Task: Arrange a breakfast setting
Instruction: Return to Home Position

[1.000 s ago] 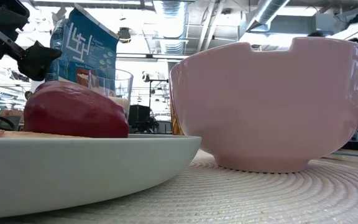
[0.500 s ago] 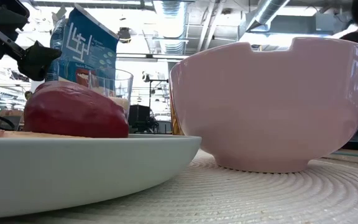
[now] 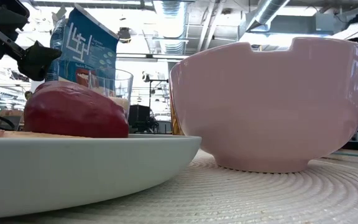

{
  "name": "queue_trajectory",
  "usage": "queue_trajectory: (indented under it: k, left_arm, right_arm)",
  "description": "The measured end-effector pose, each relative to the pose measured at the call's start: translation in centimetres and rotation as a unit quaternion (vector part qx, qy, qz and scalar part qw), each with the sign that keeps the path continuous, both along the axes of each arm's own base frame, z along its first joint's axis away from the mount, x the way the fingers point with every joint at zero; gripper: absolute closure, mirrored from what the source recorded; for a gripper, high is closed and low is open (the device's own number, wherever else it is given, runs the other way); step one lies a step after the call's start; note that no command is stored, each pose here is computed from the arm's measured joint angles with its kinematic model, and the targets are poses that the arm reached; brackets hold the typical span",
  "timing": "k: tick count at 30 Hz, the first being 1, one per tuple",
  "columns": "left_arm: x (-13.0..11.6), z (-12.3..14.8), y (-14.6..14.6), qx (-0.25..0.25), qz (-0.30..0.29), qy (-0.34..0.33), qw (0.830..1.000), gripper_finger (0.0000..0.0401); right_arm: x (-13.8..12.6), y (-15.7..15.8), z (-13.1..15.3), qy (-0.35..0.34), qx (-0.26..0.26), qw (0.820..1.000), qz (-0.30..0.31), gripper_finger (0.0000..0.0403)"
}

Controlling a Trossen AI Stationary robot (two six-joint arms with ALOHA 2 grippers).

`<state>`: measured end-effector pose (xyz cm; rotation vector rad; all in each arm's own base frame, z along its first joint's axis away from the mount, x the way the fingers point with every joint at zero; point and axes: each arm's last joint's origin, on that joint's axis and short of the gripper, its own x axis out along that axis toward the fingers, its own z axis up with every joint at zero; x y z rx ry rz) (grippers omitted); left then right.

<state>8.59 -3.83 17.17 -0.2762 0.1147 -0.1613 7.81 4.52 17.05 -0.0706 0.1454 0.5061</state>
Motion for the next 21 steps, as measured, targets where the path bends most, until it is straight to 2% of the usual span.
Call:
queue_trajectory:
  k: [8, 21]
  left_arm:
    - [0.0, 0.0, 0.0, 0.0, 0.0, 0.0, 1.0, 0.0079]
    - [0.0, -0.01, 0.0, 0.0, 0.0, 0.0, 1.0, 0.0079]
  right_arm:
    - [0.0, 0.0, 0.0, 0.072, 0.132, 0.988, -0.023, 0.0346]
    - [0.01, 0.01, -0.01, 0.063, 0.115, 0.991, -0.02, 0.0346]
